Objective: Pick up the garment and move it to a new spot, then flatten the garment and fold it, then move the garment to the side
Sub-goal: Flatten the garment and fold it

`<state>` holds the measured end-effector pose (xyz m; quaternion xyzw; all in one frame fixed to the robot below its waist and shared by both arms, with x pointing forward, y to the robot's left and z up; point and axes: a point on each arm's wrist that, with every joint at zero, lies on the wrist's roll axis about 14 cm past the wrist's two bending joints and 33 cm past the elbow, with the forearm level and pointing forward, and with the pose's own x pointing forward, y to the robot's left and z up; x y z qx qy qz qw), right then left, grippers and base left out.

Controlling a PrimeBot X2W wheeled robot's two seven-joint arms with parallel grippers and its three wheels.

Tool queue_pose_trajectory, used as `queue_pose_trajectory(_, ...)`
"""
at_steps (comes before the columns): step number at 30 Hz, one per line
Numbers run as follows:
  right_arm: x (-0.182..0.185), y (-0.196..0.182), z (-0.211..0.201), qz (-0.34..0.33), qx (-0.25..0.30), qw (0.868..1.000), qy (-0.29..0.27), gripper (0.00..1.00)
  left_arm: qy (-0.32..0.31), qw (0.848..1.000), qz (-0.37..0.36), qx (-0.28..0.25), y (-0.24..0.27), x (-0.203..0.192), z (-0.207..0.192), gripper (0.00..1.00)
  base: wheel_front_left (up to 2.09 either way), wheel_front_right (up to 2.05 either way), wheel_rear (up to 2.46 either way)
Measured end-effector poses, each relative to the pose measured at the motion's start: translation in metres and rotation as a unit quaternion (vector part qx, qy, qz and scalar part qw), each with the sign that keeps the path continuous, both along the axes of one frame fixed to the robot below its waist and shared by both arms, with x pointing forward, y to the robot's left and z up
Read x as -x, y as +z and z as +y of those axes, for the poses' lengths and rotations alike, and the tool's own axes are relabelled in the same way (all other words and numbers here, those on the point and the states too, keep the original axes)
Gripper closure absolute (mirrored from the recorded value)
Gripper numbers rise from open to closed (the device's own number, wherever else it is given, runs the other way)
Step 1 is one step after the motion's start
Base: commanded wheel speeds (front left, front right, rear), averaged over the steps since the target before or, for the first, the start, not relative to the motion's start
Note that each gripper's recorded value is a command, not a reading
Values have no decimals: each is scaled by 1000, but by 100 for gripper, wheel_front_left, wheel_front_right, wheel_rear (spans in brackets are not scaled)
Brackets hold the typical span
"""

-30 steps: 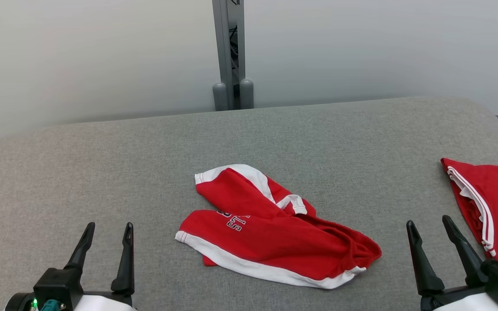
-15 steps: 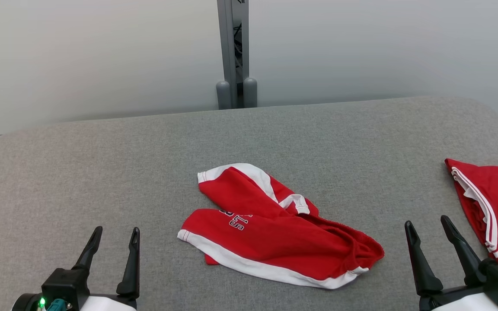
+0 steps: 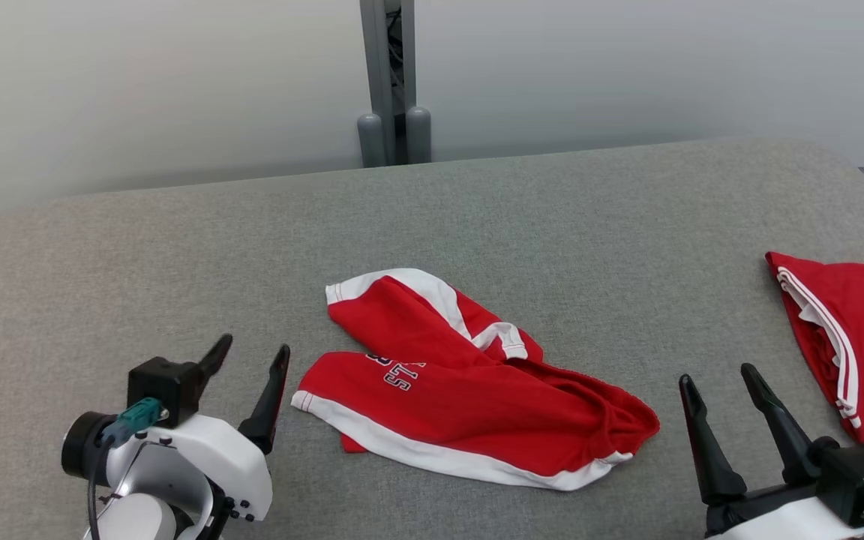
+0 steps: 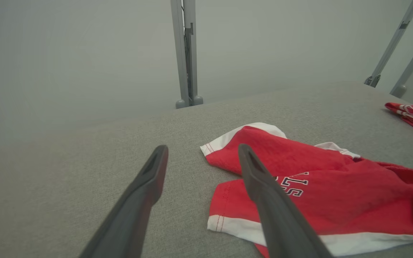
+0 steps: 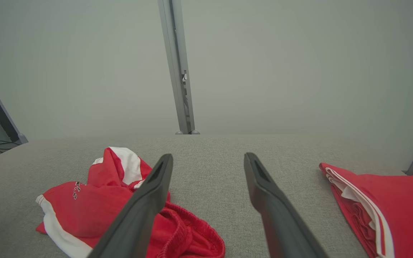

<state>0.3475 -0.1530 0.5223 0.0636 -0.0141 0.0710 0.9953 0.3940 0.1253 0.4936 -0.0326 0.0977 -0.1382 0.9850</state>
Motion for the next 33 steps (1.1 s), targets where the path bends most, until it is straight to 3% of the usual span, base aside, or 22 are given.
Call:
queue_pose_trajectory(7,-4,-14,-6,21,-5,1000,-13,0,-38,985,166,-12,-85,1,-12,0,0,0,0)
queue_pose_trajectory(15,-2,-32,-18,47,-8,998,-34,0,-64,969,237,-14,-129,-1,-20,0,0,0,0)
queue_pose_trajectory(16,-2,-34,-19,50,-8,998,-36,0,-67,969,239,-13,-131,-2,-21,22,0,0,0)
queue_pose_trajectory(18,0,-39,-18,58,-8,998,-34,0,-70,968,241,-16,-133,-4,-22,89,0,0,0)
queue_pose_trajectory(19,1,-43,-15,66,-6,997,-27,0,-71,968,240,-16,-133,-4,-22,100,0,0,0)
queue_pose_trajectory(27,24,-80,11,137,58,987,63,0,-80,968,238,-15,-133,-4,-24,100,0,0,0)
queue_pose_trajectory(33,20,-89,28,145,94,977,122,0,-74,970,229,-13,-130,-8,-21,100,0,0,0)
